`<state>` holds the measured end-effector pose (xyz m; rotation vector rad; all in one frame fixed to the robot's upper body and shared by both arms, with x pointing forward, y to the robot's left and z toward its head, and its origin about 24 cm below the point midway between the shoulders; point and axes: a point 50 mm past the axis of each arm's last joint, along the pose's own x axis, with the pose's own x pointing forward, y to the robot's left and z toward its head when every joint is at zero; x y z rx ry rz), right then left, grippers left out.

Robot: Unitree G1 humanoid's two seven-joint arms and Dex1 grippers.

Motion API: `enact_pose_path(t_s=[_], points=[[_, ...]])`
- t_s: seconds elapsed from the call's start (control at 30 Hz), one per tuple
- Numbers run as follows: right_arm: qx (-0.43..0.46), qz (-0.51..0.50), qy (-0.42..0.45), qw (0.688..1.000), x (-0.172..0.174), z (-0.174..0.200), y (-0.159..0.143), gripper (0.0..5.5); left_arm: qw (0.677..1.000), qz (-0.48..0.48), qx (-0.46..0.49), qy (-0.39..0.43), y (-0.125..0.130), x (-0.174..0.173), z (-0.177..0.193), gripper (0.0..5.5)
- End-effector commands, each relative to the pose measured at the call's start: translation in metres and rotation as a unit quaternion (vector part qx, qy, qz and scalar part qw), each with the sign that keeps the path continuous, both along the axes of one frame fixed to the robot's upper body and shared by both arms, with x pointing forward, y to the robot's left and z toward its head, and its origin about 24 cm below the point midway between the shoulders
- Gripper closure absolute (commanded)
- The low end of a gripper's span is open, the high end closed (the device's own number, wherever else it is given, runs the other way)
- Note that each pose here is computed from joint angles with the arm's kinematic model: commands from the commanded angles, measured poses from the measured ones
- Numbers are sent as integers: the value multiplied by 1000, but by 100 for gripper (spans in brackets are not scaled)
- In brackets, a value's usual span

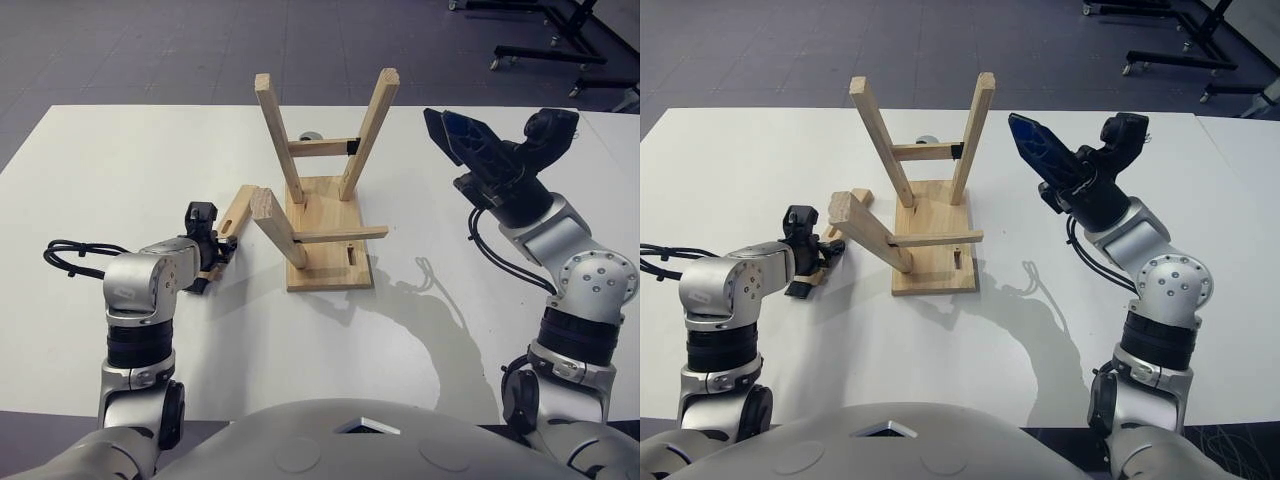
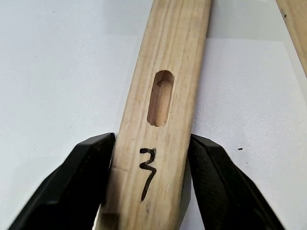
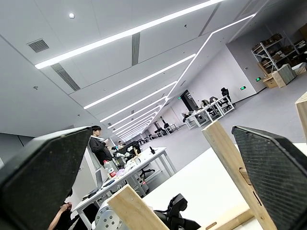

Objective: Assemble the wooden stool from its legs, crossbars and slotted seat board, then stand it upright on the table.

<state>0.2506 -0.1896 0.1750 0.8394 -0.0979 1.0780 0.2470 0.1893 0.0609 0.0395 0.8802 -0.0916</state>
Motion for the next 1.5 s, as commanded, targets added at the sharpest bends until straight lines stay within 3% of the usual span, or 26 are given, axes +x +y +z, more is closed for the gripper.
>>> enact_pose_path(t_s=[0.03,0.37,0.5,0.63,0.8,1.0,1.17,1.5], points=[[2,-2,-1,1000,0,1,0,10,998,-3,-6,65,-1,-13,-19,332],[1,2,-1,1000,-1,0,0,10,1000,6,-15,22,4,-2,-5,345],[0,1,-3,1000,0,1,-1,10,998,-18,-13,-67,10,14,32,345],[-1,-2,-7,1000,1,3,-3,10,978,-31,-17,-207,28,42,100,345],[10,-4,-36,999,7,21,-8,10,908,-69,-52,-411,47,56,200,345],[50,12,-87,995,23,72,-15,10,802,-211,-159,-536,38,38,277,345],[85,59,-145,984,35,123,-2,10,724,-343,-263,-538,12,29,296,345],[98,191,-173,961,50,166,49,10,686,-476,-354,-422,-31,39,251,345]])
